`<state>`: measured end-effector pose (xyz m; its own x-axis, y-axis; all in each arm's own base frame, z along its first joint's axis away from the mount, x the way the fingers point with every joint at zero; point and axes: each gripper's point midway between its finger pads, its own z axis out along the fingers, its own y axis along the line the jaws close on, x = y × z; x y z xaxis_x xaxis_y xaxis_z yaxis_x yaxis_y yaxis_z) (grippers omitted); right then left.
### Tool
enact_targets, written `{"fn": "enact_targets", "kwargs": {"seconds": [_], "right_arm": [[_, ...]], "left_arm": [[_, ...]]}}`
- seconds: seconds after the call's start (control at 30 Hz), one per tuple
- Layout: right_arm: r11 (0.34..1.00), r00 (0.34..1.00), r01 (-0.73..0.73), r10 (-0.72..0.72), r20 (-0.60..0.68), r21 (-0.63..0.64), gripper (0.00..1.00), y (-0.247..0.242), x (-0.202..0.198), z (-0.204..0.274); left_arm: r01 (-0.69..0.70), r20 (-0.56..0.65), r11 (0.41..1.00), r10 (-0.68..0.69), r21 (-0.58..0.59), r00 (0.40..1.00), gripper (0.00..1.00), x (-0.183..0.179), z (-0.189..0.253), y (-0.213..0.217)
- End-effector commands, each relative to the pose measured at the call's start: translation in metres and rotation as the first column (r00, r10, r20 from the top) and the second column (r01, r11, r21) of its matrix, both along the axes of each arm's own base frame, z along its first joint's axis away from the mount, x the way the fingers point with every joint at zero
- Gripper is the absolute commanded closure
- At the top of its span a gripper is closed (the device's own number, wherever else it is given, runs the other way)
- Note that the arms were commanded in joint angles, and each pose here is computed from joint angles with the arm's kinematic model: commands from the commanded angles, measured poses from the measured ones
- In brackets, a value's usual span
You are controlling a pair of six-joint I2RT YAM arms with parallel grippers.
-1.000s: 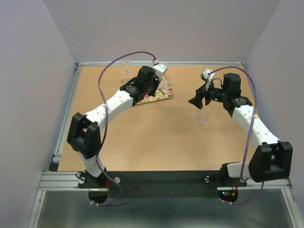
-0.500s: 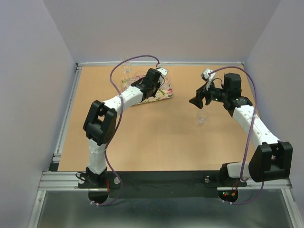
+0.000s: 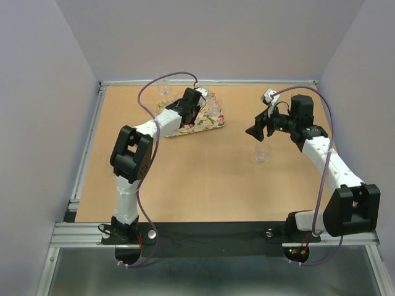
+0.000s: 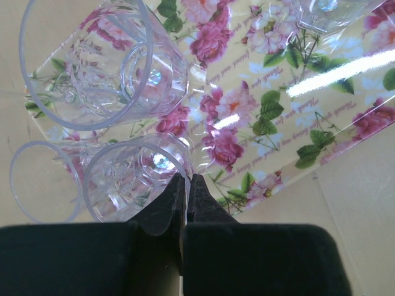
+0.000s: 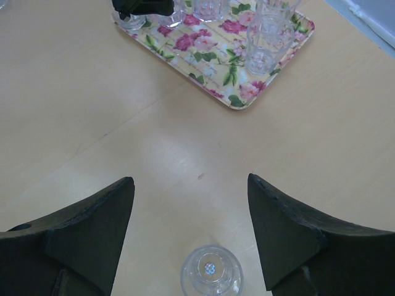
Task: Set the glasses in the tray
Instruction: Place the glass into the tray
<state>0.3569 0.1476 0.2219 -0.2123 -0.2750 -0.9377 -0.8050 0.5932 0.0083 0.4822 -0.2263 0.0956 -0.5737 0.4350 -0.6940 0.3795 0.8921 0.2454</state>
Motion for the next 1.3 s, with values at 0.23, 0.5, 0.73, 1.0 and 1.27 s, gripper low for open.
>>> {"fn": "enact_targets", "kwargs": {"seconds": [0.23, 0.5, 0.73, 1.0, 1.27], "right_arm": [[1.000, 0.998, 0.006, -0.006, 0.056, -0.002, 0.21, -0.004, 0.000, 0.008], [1.000, 0.998, 0.009, -0.009, 0.059, -0.001, 0.21, -0.005, 0.000, 0.009], [1.000, 0.998, 0.009, -0.010, 0.062, 0.001, 0.21, -0.006, 0.000, 0.010], [1.000, 0.998, 0.017, -0.016, 0.060, -0.001, 0.21, -0.008, 0.001, 0.009], [0.998, 0.997, 0.056, -0.055, 0.060, -0.013, 0.21, -0.020, 0.007, 0.007]], "left_arm": [[-0.030, 0.076, 0.998, 0.034, -0.048, 0.997, 0.77, 0.020, 0.025, -0.002], [-0.050, 0.087, 0.997, 0.054, -0.052, 0.995, 0.61, 0.022, 0.031, 0.002], [-0.016, 0.157, 0.992, 0.036, -0.127, 0.987, 0.50, 0.016, 0.082, -0.002], [0.057, 0.236, 0.974, -0.004, -0.218, 0.972, 0.43, -0.014, 0.139, 0.000], [0.063, 0.313, 0.964, 0.022, -0.259, 0.950, 0.34, -0.052, 0.175, 0.025]]}}
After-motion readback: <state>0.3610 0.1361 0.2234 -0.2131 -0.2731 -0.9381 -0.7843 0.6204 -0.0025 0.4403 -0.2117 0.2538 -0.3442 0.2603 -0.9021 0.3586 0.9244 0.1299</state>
